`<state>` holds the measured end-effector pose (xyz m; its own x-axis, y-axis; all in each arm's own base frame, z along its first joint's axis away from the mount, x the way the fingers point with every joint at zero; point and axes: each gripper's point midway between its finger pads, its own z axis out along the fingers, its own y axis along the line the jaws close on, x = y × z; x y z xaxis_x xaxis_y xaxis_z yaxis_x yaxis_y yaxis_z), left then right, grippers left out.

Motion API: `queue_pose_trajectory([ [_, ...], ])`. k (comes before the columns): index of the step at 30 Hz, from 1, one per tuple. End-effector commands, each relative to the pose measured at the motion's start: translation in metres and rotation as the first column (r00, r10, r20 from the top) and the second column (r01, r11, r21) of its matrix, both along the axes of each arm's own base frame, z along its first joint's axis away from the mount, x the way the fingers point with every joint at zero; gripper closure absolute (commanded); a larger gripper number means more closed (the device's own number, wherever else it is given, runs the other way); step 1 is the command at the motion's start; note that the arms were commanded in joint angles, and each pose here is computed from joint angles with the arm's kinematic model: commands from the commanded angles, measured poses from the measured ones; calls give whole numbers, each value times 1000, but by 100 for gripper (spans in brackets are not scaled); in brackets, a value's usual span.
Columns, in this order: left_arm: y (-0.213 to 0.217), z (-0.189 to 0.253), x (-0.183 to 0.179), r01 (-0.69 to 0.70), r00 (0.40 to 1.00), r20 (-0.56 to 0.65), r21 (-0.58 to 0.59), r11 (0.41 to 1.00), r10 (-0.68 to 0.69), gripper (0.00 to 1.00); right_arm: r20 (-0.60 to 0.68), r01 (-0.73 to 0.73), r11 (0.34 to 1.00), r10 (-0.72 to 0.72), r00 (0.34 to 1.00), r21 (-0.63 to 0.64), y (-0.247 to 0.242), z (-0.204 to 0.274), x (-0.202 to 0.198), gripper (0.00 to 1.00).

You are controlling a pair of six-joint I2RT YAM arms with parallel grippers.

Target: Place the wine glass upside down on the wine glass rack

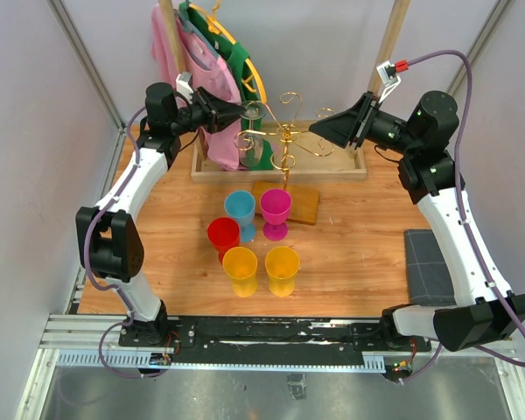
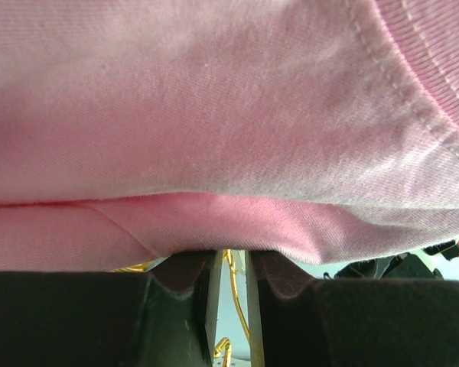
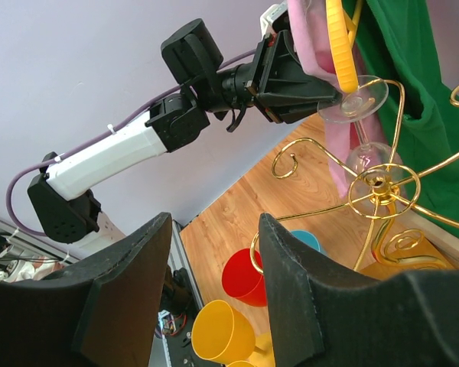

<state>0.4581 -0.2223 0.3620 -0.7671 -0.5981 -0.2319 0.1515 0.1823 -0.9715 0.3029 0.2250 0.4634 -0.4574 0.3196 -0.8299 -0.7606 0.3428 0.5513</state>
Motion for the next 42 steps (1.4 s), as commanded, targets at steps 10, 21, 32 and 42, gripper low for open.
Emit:
queue_pose_trajectory([
  [10,2,18,-21,39,995,90,9,999,-40,60,29,-2,1000,2,1000,4,-3,4,2,48],
  [21,12,35,-43,-4,988,151,80,997,-9,51,14,-7,1000,7,1000,8,-2,-2,3,44],
  [32,47,35,-70,-121,977,194,172,978,87,51,2,-3,1000,3,1000,4,-3,-7,1,43],
  [42,97,-9,-116,-290,950,240,448,846,199,51,-32,14,1000,-15,999,-19,-5,-21,0,42],
])
